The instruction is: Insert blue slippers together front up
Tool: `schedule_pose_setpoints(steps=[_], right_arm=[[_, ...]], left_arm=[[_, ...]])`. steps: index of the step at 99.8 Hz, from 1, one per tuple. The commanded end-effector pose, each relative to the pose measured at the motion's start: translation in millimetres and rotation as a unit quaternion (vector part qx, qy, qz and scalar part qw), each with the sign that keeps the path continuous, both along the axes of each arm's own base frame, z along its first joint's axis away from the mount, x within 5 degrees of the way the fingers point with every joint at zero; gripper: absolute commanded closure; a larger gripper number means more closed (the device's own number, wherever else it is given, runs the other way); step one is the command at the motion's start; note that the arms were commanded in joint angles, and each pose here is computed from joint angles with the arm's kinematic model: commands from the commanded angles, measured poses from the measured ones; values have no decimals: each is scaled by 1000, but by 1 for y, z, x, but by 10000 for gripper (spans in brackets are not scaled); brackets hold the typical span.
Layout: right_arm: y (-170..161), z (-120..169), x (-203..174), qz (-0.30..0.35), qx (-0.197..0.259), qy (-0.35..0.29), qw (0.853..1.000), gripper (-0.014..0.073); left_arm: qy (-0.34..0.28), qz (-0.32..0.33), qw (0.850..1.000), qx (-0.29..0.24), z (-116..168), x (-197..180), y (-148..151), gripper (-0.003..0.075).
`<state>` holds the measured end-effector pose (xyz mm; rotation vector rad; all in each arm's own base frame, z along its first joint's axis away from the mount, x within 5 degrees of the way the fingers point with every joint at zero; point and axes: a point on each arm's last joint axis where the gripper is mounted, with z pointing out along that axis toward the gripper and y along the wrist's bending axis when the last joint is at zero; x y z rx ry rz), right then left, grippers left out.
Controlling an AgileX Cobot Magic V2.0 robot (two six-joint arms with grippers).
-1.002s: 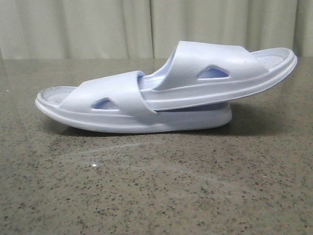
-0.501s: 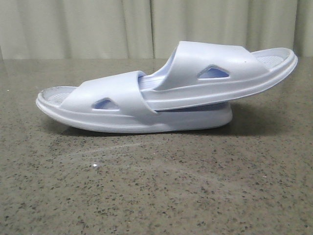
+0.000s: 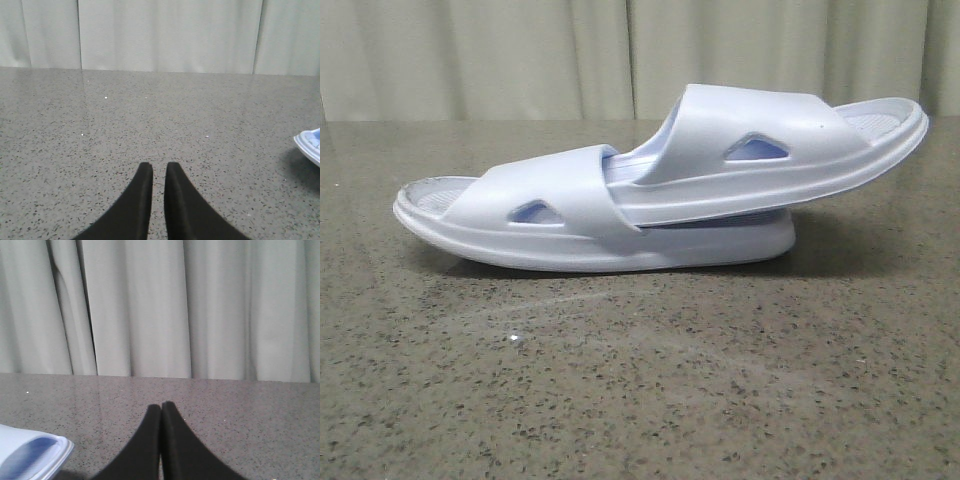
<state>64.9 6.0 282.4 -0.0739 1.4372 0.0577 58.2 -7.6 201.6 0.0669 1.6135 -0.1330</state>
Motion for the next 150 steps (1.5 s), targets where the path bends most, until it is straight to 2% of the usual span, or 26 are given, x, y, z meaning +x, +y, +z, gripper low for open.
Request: schedule_pose_setpoints(steps=[1, 29, 150], right_arm=[[-3, 11, -1, -17, -3, -22, 1000, 702], [-3, 11, -1, -17, -3, -22, 1000, 702], [-4, 6, 0, -23, -3, -18, 1000, 702]], left_arm=[[-33, -2, 999, -8, 4, 1, 0, 704], [-68, -1, 998, 8, 8, -5, 1, 704], [-67, -1, 998, 8, 8, -5, 1, 704]])
